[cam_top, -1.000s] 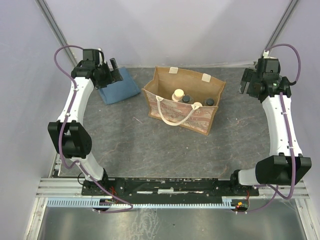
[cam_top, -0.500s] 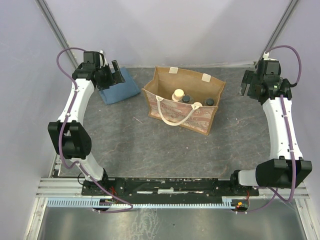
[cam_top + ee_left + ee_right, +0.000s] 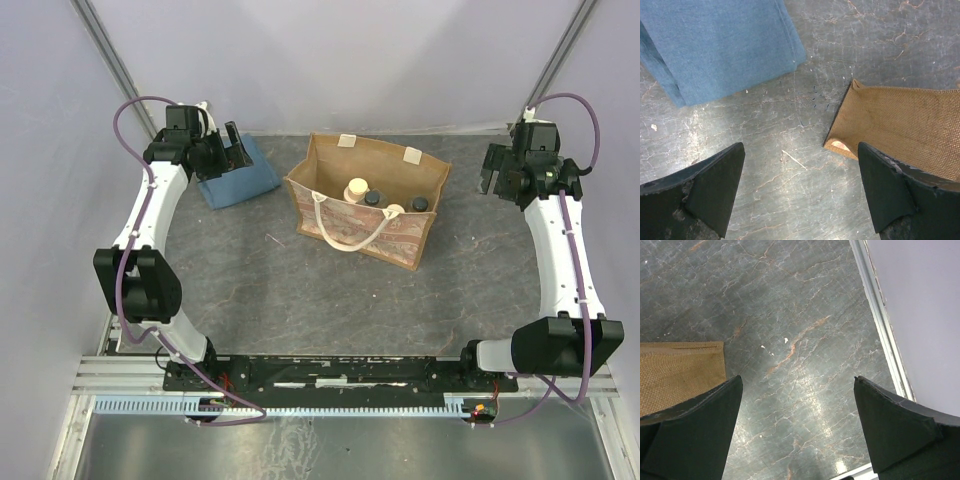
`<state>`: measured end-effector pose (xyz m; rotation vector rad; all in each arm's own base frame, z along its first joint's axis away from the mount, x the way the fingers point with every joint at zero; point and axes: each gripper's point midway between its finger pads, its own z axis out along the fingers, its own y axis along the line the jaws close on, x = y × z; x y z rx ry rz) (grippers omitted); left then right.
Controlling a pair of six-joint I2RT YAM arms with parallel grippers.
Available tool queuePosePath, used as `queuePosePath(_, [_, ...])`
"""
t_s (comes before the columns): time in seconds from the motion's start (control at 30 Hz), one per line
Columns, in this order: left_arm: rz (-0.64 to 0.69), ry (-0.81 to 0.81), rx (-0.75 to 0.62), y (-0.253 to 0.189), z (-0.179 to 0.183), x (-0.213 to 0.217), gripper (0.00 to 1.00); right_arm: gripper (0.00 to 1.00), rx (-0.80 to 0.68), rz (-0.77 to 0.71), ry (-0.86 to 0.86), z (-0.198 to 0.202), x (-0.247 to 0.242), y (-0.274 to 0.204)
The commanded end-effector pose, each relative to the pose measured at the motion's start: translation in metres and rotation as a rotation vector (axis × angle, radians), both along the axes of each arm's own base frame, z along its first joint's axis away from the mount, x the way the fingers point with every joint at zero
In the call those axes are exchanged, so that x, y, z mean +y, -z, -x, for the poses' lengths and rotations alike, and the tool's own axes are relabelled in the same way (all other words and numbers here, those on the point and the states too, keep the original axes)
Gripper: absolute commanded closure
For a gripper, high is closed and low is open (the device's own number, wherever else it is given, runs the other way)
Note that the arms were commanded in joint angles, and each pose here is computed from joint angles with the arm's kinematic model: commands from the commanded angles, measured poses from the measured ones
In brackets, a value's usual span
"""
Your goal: Place the personal care products into the canvas bag
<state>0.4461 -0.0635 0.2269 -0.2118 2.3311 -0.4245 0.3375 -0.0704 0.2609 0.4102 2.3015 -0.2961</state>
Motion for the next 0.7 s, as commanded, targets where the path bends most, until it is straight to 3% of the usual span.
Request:
queuePosePath(0.0, [-0.002, 0.051, -0.1, -0.0274, -0.0017, -0.0043, 0.0, 0.0, -0.04, 0.022, 0.008, 0.0009, -0.0046, -0.0114])
queuePosePath(0.67, [0.002, 0.054, -0.09, -0.0225, -0.0017, -0.0051, 0.0, 0.0, -0.026, 0.026, 0.003, -0.001, -0.0052, -0.0059])
